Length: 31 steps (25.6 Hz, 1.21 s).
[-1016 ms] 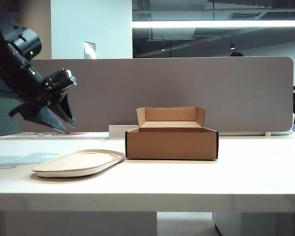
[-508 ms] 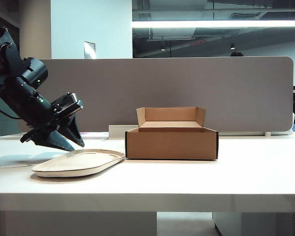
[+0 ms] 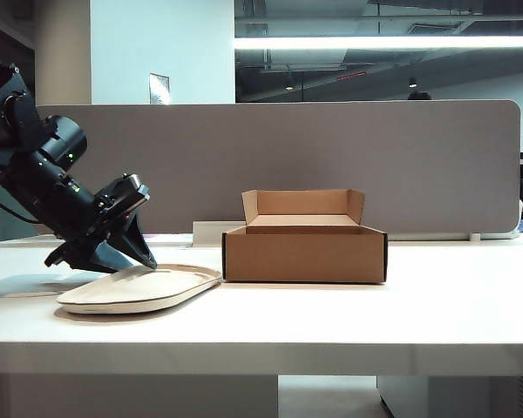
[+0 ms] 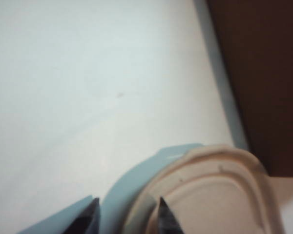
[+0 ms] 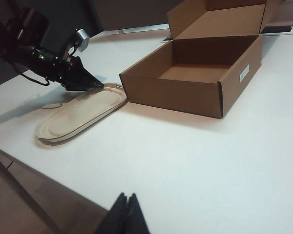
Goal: Pick up the lid and place it into the paper box.
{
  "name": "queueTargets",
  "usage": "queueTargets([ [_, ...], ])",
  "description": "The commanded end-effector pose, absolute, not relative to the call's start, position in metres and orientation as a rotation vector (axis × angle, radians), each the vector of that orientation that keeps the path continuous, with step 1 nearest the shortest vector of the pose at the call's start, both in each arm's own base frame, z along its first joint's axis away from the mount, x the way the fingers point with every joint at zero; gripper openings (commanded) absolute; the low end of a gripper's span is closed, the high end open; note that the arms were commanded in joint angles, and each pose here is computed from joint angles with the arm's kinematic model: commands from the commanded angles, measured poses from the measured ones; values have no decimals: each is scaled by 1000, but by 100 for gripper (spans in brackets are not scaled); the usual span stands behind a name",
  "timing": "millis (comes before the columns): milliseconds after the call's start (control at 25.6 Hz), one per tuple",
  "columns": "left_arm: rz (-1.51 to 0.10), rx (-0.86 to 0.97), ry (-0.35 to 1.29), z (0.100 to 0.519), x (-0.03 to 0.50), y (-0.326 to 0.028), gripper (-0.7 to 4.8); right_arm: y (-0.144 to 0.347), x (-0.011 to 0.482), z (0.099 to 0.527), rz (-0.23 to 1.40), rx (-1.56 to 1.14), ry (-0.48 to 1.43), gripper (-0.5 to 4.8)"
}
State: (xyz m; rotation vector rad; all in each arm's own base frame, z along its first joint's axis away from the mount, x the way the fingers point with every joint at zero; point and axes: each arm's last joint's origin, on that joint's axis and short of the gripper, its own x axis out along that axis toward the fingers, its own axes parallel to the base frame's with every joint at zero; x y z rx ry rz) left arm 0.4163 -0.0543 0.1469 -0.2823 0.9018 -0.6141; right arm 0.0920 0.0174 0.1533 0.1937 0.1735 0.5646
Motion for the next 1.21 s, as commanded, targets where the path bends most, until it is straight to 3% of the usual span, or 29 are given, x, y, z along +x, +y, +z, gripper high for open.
queueTargets([
  [39,-648,-299,919,147,415,-55,140,17,92,153,564,194,171,-8],
  [274,-654,-286,947,145,412,-55,16,17,92,153,564,194,171,-8],
  [742,-661,-268,940,147,411,-54,-6,17,92,153,564,194,171,-8],
  [1211,-618,-304,875,189,411,-24,-6,17,92,153,564,194,171,-8],
])
